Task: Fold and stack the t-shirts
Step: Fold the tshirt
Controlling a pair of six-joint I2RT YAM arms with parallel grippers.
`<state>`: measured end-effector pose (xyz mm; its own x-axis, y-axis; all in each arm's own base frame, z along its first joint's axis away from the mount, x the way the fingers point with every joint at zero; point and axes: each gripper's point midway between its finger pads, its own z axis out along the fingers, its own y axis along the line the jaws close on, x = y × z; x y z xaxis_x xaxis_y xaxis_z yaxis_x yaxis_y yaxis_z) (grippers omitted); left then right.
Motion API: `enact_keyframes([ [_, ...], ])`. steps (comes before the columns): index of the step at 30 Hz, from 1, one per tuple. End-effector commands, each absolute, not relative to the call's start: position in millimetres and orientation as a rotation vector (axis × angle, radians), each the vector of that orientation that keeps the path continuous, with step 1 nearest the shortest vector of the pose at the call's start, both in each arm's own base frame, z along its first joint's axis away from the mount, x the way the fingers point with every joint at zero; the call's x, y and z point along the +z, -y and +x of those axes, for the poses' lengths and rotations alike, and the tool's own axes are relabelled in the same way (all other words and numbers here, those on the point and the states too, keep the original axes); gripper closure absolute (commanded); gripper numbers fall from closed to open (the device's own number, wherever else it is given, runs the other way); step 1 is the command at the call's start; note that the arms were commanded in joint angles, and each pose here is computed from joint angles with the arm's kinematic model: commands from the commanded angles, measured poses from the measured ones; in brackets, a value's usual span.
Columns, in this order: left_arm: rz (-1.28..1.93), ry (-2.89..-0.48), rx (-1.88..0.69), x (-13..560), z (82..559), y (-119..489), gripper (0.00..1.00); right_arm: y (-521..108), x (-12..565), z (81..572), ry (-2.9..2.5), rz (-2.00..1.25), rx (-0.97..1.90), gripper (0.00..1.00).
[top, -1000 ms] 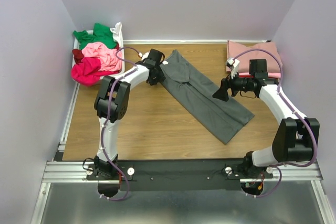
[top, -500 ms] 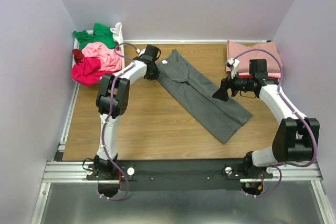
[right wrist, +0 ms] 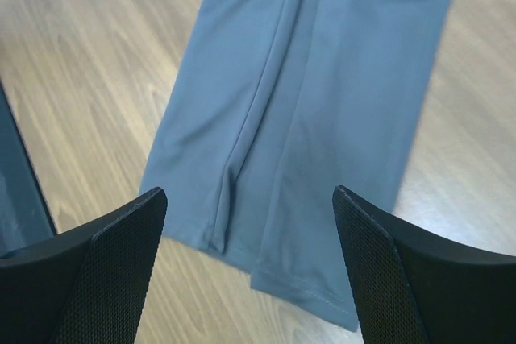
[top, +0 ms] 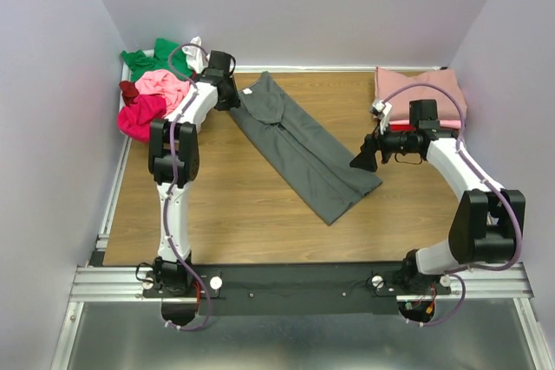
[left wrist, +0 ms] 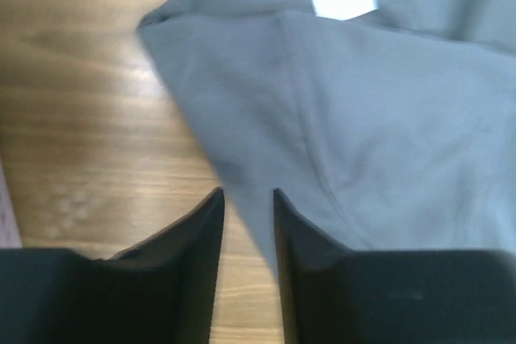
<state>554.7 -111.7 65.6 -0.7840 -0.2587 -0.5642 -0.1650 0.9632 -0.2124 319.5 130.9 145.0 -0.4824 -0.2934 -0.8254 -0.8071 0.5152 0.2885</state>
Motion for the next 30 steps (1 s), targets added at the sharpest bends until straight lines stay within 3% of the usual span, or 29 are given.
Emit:
enact_keyframes([
  [1,-0.023,-2.361,-0.393,139.4,555.5,142.8,0.54,-135.2,130.1,297.4,-2.011,-1.023,0.997,0.11],
  [3,0.031,-2.317,-0.45,159.0,546.2,149.4,0.44,-133.8,117.6,284.4,-2.013,-1.101,1.026,0.14],
  [5,0.102,-2.182,-0.524,218.7,529.0,156.6,0.4,-133.8,112.1,273.2,-1.992,-1.175,1.045,0.16],
  [6,0.128,-2.194,-0.551,208.6,525.2,160.7,0.4,-133.0,111.2,272.1,-1.985,-1.185,1.038,0.16],
  [7,0.185,-2.088,-0.604,247.9,514.6,167.9,0.4,-133.6,110.1,270.1,-1.971,-1.205,1.033,0.17],
  [8,0.22,-2.089,-0.606,240.5,501.2,168.9,0.4,-132.5,106.7,267.0,-1.937,-1.25,1.01,0.17],
  [11,0.356,-1.842,-0.554,310.8,461.6,184.4,0.39,-128.8,101.9,249.6,-1.869,-1.382,0.947,0.16],
  [13,0.421,-1.658,-0.524,346.0,418.5,192.2,0.37,-122.8,93.2,234.3,-1.703,-1.597,0.852,0.08],
  [15,0.464,-1.502,-0.63,361.6,363.7,222.3,0.26,-108.8,77.9,227.0,-1.667,-1.741,0.751,0.04],
  [16,0.5,-1.464,-0.704,361.7,342.6,236.0,0.11,-103.4,75.0,227.6,-1.66,-1.785,0.707,0.04],
  [17,0.527,-1.439,-0.779,359.0,324.5,247.6,0.11,-98.4,72.2,229.2,-1.662,-1.818,0.676,0.03],
  [18,0.56,-1.438,-0.882,344.1,300.2,265.7,0.04,-87.6,70.7,236.4,-1.67,-1.866,0.605,0.02],
  [21,0.674,-1.564,-1.005,296.9,260.9,310.1,0.06,-67.8,78.3,253.6,-1.673,-1.834,0.523,0.01],
  [23,0.699,-1.638,-0.925,272.5,251.9,329.8,0.08,-60.0,92.9,266.3,-1.66,-1.778,0.497,0.01],
  [25,0.759,-1.713,-0.901,241.5,236.7,354.2,0.14,-52.8,99.8,271.7,-1.666,-1.716,0.509,0.01],
  [26,0.794,-1.732,-0.892,231.1,223.6,367.6,0.22,-53.6,104.1,272.5,-1.662,-1.691,0.531,0.01],
  [30,0.859,-1.849,-0.766,176.3,211.2,394.3,0.32,-51.9,106.8,267.8,-1.701,-1.584,0.581,0.01],
])
